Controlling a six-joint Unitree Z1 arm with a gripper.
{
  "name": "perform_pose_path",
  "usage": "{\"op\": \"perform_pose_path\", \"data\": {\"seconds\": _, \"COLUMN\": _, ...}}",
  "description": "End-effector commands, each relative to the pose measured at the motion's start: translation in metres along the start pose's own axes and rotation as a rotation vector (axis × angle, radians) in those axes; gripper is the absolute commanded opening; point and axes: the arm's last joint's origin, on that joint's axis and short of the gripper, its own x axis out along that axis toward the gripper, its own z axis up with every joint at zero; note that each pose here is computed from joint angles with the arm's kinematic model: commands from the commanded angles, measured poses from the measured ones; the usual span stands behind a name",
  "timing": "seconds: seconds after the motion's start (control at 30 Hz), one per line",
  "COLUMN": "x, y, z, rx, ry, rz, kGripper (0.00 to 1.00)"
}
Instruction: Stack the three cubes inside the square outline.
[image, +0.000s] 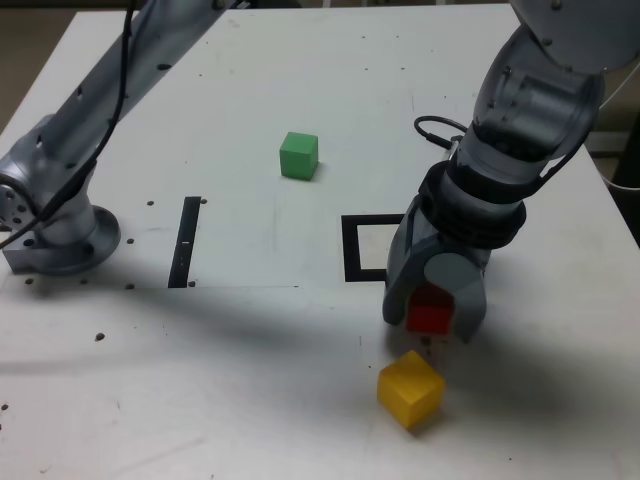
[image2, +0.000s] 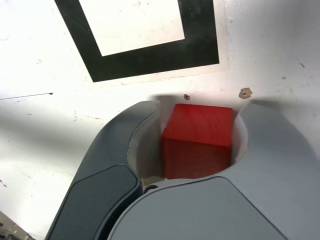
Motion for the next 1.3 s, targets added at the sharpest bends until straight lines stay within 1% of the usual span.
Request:
{"op": "perform_pose_path", "data": {"seconds": 0.0, "x": 0.000, "y": 0.001, "z": 0.000, "rx": 0.000, "ry": 0.003, "rz": -0.002, "kGripper": 0.42}}
{"op": "perform_pose_path", "data": {"seconds": 0.17, "x": -0.003, "y": 0.001, "z": -0.002, "rx": 0.001, "ry": -0.003, "rz": 0.002, "kGripper": 0.42}}
{"op": "perform_pose_path", "data": {"seconds": 0.33, "x": -0.012, "y": 0.002, "z": -0.011, "rx": 0.004, "ry": -0.012, "rz": 0.013, "kGripper": 0.42}}
{"op": "perform_pose_path", "data": {"seconds": 0.53, "x": -0.027, "y": 0.010, "z": -0.033, "rx": -0.008, "ry": -0.024, "rz": 0.033, "kGripper": 0.42}}
{"op": "perform_pose_path", "data": {"seconds": 0.77, "x": -0.034, "y": 0.035, "z": -0.057, "rx": -0.047, "ry": -0.023, "rz": 0.040, "kGripper": 0.42}}
{"op": "perform_pose_path", "data": {"seconds": 0.97, "x": -0.034, "y": 0.058, "z": -0.068, "rx": -0.083, "ry": -0.027, "rz": 0.024, "kGripper": 0.42}}
{"op": "perform_pose_path", "data": {"seconds": 1.27, "x": -0.022, "y": 0.085, "z": -0.074, "rx": -0.115, "ry": -0.043, "rz": -0.034, "kGripper": 0.42}}
